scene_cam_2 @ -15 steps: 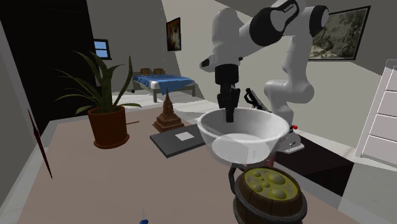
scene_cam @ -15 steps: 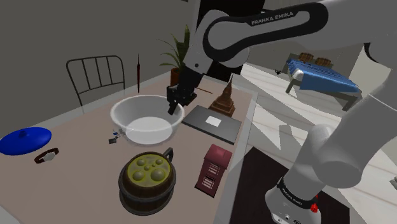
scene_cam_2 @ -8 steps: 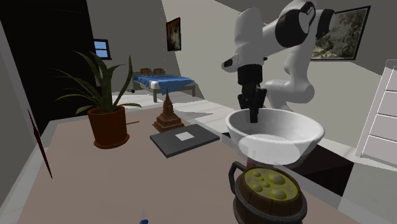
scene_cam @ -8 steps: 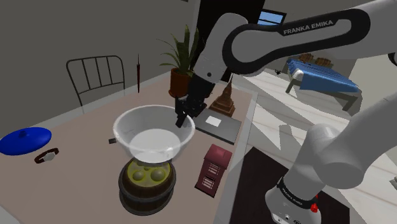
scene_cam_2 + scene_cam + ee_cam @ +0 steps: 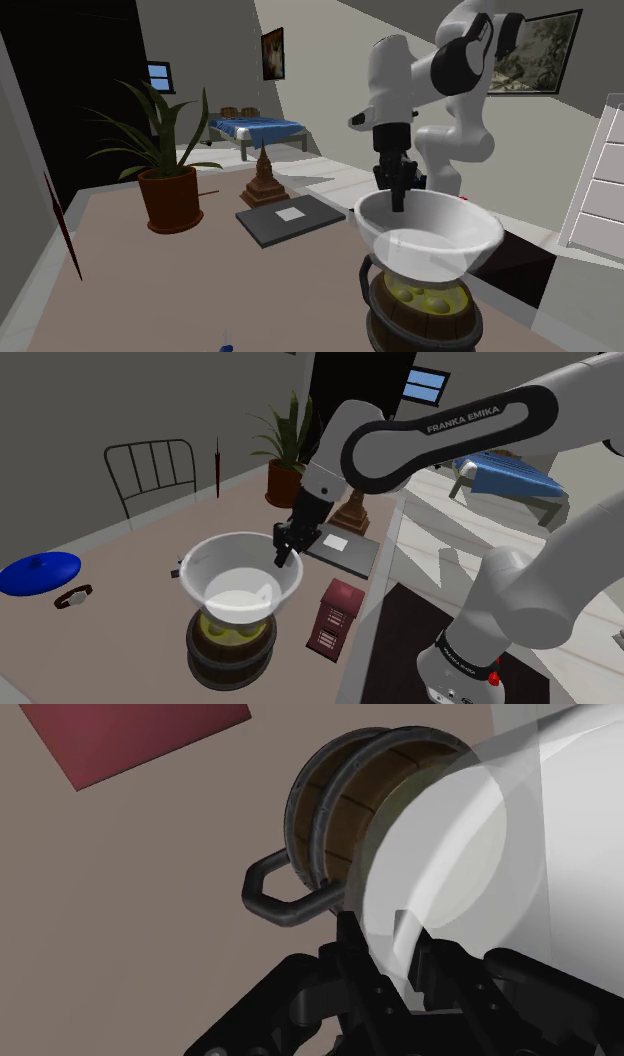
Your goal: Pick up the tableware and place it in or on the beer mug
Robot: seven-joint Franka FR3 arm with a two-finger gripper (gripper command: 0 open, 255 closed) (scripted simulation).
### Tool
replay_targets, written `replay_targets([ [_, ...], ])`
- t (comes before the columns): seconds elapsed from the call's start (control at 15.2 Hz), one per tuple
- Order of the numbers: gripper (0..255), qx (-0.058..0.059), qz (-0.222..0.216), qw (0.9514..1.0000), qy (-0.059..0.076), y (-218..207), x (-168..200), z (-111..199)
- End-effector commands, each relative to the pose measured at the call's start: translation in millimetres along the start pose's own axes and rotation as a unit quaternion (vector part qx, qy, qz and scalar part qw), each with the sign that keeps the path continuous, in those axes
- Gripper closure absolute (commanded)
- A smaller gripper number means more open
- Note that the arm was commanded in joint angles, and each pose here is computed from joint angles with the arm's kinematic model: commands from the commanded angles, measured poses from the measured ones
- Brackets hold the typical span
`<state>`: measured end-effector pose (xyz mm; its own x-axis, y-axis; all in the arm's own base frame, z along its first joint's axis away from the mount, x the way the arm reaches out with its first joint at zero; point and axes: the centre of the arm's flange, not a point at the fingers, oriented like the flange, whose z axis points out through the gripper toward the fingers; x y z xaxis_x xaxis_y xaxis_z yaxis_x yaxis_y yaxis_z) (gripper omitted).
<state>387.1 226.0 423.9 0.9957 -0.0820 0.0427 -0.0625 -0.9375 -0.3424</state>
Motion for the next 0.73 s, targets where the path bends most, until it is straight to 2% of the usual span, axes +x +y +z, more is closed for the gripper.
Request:
replay_targets([
  [0.0,255,0.001,0.0,1.0,0.001,3.8,-1.1,9.6],
  [0.33,255,0.001,0.0,1.0,0.001,12.8,-2.2,34.4],
  [0.66,255,0.001,0.0,1.0,0.001,13.6,-2.3,36.5],
])
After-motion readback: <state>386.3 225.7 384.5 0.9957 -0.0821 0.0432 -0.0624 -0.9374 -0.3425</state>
